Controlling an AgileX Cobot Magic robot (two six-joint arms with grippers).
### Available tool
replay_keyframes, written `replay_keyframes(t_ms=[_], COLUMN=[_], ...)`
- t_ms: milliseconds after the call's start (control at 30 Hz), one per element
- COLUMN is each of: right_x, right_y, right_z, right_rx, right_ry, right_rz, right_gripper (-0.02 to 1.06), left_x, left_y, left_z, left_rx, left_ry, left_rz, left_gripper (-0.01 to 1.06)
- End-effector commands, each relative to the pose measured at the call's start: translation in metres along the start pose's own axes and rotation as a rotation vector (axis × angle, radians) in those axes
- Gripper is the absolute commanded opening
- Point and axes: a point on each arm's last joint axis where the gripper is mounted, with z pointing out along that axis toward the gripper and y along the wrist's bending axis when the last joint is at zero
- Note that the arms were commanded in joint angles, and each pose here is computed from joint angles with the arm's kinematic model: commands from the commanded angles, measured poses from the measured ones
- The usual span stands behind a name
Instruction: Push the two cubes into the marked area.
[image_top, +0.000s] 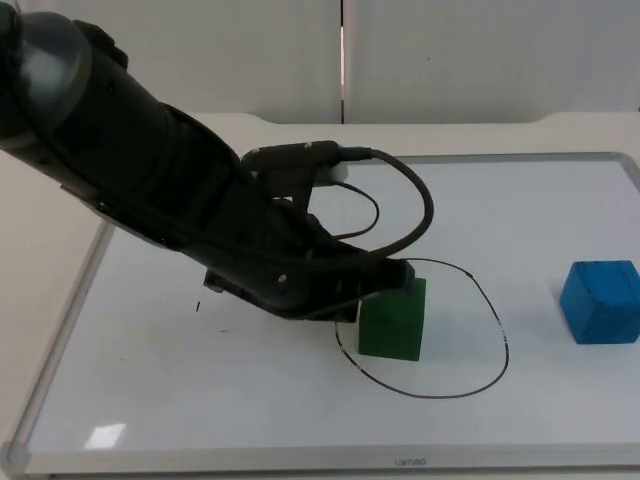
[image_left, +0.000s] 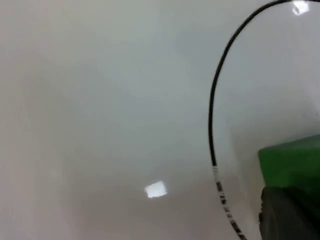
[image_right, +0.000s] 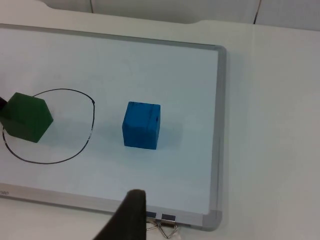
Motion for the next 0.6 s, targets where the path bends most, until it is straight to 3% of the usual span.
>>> replay_keyframes(t_ms=[0,233,400,567], right_x=[0.001,0.001,0.001,0.001], right_y=[0.0,0.0,0.0,0.0], right_z=[0.001,0.001,0.001,0.001], right_rx=[0.005,0.005,0.005,0.005], right_ry=[-0.002,-0.002,-0.002,-0.002], right_rz=[0.0,0.0,0.0,0.0], right_gripper=[1.05,1.05,1.05,1.05], left_x=[-0.011,-0.042,-0.061,-0.068], left_y=[0.004,0.008,-0.008,-0.031], left_z=[-0.011,-0.058,-0.11,-0.175], left_rx=[-0.018,-0.02,0.01,0.126], left_ry=[-0.044,-0.188,-0.327,-0.461], left_rz=[0.034,0.093,0.193,0.263], left_gripper=[0.0,0.0,0.0,0.0])
